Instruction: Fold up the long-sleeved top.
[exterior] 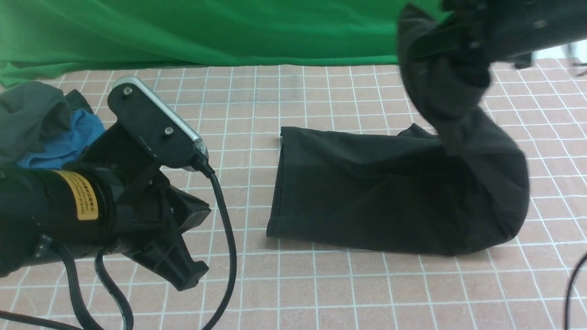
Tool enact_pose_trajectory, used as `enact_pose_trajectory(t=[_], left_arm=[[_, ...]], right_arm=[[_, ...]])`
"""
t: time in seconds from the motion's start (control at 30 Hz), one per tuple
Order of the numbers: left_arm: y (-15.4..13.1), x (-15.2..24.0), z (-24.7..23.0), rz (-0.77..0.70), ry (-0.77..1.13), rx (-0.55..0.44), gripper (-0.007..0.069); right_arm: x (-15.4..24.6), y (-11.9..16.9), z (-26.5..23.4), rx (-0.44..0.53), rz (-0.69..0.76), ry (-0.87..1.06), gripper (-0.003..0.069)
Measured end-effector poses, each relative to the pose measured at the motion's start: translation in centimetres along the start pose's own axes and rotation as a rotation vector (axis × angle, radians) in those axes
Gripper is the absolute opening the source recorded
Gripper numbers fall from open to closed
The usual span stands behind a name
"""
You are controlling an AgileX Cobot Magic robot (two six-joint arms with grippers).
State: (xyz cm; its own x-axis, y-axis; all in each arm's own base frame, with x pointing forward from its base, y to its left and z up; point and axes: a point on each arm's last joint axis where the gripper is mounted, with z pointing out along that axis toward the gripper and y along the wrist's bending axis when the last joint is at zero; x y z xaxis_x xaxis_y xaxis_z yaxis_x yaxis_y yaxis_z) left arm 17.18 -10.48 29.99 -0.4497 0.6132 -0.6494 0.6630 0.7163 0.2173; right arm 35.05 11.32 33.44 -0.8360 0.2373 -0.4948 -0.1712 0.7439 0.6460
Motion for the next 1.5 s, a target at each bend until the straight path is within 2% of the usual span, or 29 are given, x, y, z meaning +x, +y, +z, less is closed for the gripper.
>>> enact_pose_trajectory(t=[0.33, 0.57, 0.7, 0.73, 0.77, 0.8, 0.83, 0.87, 0.9, 1.0, 1.07, 1.13, 1.2, 1.3, 1.33, 1.43, 1.5], left_arm=[[0.0, 0.0, 0.0, 0.001, 0.002, 0.000, 0.0018], [0.0, 0.0, 0.0, 0.000, 0.003, 0.001, 0.0018], [0.0, 0.0, 0.0, 0.000, 0.003, 0.001, 0.0018], [0.0, 0.0, 0.0, 0.000, 0.003, 0.001, 0.0018], [0.0, 0.0, 0.0, 0.000, 0.003, 0.001, 0.0018], [0.0, 0.0, 0.0, 0.000, 0.003, 0.001, 0.0018], [0.0, 0.0, 0.0, 0.000, 0.003, 0.001, 0.0018], [0.0, 0.0, 0.0, 0.000, 0.003, 0.001, 0.0018], [0.0, 0.0, 0.0, 0.000, 0.003, 0.001, 0.0018], [0.0, 0.0, 0.0, 0.000, 0.003, 0.001, 0.0018], [0.0, 0.0, 0.0, 0.000, 0.003, 0.001, 0.0018], [0.0, 0.0, 0.0, 0.000, 0.003, 0.001, 0.0018], [0.0, -0.1, 0.0, -0.008, -0.009, 0.003, 0.0018], [-0.3, -1.0, 0.4, -0.070, -0.092, 0.036, 0.0018], [-0.4, -1.5, 0.9, -0.091, -0.129, 0.054, 0.0018], [-0.4, -3.0, 2.7, -0.106, -0.163, 0.092, 0.0018], [-0.4, -3.6, 3.9, -0.118, -0.148, 0.110, 0.0018]], right_arm=[[2.3, 1.8, 6.9, -0.020, -0.009, 0.012, 0.0092], [4.4, 1.4, 12.1, 0.009, 0.003, 0.049, 0.0111], [4.9, 1.2, 14.1, 0.014, 0.004, 0.066, 0.0147], [5.1, 1.2, 14.9, 0.013, 0.011, 0.075, 0.0189], [5.1, 1.2, 14.9, 0.013, 0.011, 0.075, 0.0196], [5.2, 1.4, 15.5, 0.008, 0.016, 0.077, 0.0267], [5.3, 1.4, 15.6, 0.008, 0.017, 0.076, 0.0279], [5.3, 1.4, 15.8, 0.008, 0.018, 0.068, 0.0373], [5.3, 1.5, 15.8, 0.008, 0.017, 0.062, 0.0436], [5.0, 1.6, 15.4, 0.004, -0.011, 0.061, 0.0571], [4.8, 1.7, 14.8, 0.002, -0.064, 0.074, 0.0591], [4.1, 1.8, 12.4, 0.023, -0.196, 0.114, 0.0548], [3.4, 1.7, 9.9, 0.070, -0.292, 0.145, 0.0460], [2.9, 0.7, 6.2, 0.238, -0.414, 0.215, 0.0278], [2.9, -0.1, 4.9, 0.335, -0.452, 0.250, 0.0194], [3.9, -2.5, 4.0, 0.493, -0.425, 0.326, 0.0072], [4.5, -3.7, 4.1, 0.533, -0.402, 0.348, 0.0045]])
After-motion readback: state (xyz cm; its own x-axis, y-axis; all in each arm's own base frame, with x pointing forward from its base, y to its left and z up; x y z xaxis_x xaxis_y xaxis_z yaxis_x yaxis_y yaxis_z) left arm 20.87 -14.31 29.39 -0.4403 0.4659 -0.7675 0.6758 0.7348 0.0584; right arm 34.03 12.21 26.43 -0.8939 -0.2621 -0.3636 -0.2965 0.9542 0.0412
